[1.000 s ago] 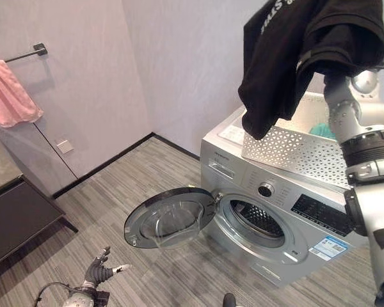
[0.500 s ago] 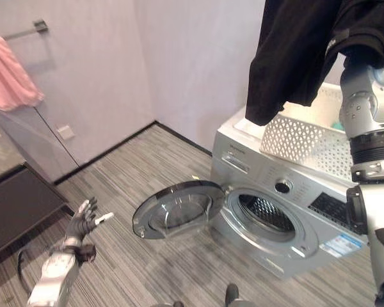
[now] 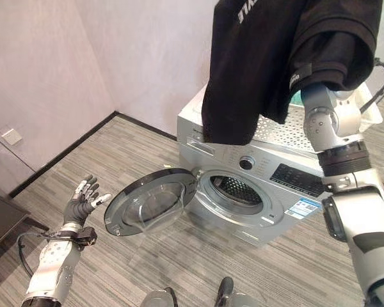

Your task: Grab the laundry basket,head to the washer,open it,put in the laundry and shut it.

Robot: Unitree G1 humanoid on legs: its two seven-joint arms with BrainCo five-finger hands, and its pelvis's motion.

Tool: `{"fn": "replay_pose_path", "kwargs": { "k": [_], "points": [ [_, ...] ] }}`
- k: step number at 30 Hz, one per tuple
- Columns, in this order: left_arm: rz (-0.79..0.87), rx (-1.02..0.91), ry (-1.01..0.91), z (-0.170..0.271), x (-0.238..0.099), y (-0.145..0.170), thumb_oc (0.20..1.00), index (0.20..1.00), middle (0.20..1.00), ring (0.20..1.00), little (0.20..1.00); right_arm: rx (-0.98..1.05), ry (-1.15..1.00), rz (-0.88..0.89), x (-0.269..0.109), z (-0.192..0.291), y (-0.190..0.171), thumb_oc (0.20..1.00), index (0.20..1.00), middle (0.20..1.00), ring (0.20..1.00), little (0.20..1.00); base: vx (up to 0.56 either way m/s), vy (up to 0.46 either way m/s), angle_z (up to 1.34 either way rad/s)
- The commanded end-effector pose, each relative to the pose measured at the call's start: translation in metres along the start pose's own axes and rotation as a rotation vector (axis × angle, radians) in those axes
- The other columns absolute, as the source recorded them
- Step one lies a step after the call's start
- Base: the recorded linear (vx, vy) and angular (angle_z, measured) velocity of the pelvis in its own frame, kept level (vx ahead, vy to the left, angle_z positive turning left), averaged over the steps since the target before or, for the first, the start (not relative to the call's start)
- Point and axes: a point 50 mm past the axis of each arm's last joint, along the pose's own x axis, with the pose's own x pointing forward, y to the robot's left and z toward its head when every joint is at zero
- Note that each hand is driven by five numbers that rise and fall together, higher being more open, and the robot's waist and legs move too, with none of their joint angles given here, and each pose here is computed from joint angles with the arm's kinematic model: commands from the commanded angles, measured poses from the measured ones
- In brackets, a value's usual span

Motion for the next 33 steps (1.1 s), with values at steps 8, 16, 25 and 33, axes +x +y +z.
{"fn": "replay_pose_path", "kwargs": {
  "k": [8,16,25,33],
  "points": [
    [-0.175,0.02,-0.172,0.038,0.009,-0.037,1.0,1.0,1.0,1.0,1.0,0.22,-0.1,0.151,0.01,0.023,0.075,0.2,0.2,0.2,0.2,0.2,0.02,-0.054,0.13],
    [-0.3,-0.07,-0.306,0.067,0.018,-0.079,1.0,1.0,1.0,1.0,1.0,0.216,-0.042,0.141,0.009,0.009,0.086,0.2,0.2,0.2,0.2,0.2,0.01,-0.004,0.07],
    [-0.36,-0.159,-0.474,0.106,0.028,-0.113,1.0,1.0,1.0,1.0,1.0,0.183,-0.033,0.123,0.012,0.007,0.09,0.2,0.2,0.2,0.2,0.2,0.01,0.006,0.05],
    [-0.354,-0.017,-0.564,0.126,0.026,-0.107,1.0,1.0,1.0,1.0,1.0,0.139,-0.103,0.099,0.022,0.025,0.076,0.2,0.2,0.2,0.2,0.2,0.01,0.006,0.0]
  ]
}}
